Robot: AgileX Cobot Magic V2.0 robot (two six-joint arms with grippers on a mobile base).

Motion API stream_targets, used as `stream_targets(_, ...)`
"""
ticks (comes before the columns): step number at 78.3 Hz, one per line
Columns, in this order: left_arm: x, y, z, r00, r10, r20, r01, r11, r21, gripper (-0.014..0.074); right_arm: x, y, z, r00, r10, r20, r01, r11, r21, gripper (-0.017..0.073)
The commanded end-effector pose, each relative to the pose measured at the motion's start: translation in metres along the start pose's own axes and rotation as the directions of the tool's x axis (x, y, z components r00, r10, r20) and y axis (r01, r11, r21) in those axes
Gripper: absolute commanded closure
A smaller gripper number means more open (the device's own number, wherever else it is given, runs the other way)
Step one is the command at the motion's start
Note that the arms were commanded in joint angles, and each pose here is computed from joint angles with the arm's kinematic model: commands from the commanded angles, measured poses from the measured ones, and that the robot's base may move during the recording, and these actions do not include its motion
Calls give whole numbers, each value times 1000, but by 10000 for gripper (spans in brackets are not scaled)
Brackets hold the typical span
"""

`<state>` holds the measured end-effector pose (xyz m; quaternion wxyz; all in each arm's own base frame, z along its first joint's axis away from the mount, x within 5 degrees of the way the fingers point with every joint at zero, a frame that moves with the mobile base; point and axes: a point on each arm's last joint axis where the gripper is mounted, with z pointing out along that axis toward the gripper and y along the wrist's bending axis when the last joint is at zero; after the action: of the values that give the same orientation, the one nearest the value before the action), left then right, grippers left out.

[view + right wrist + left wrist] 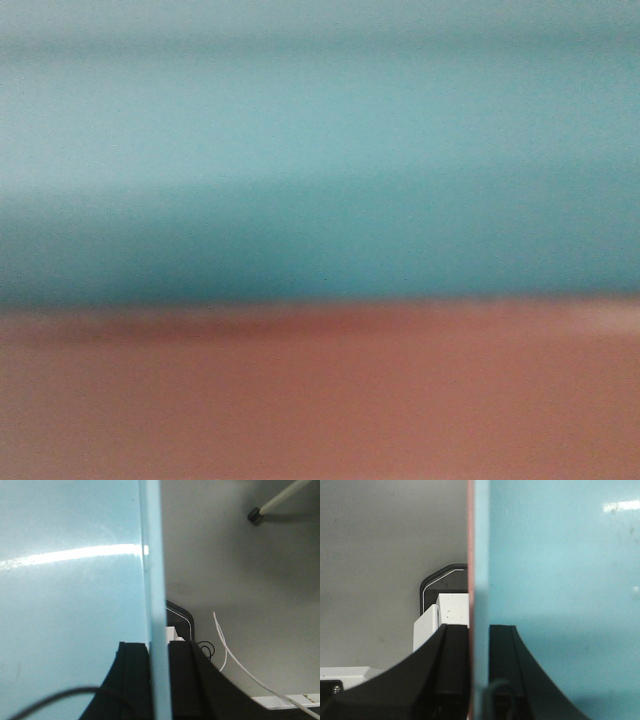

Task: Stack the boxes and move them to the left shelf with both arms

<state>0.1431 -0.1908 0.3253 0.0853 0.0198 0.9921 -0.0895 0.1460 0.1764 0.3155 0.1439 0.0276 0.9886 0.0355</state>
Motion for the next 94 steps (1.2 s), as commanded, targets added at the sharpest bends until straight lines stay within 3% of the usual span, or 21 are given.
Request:
stream_targets(1,12,-6,-21,998,-7,-63,13,995,101,596,-2,3,-19,999,20,25,-18,996,-91,503)
stream_targets(94,12,-7,-21,998,-8,-70,15,995,102,596,-2,3,-19,999,20,25,-18,996,-92,503)
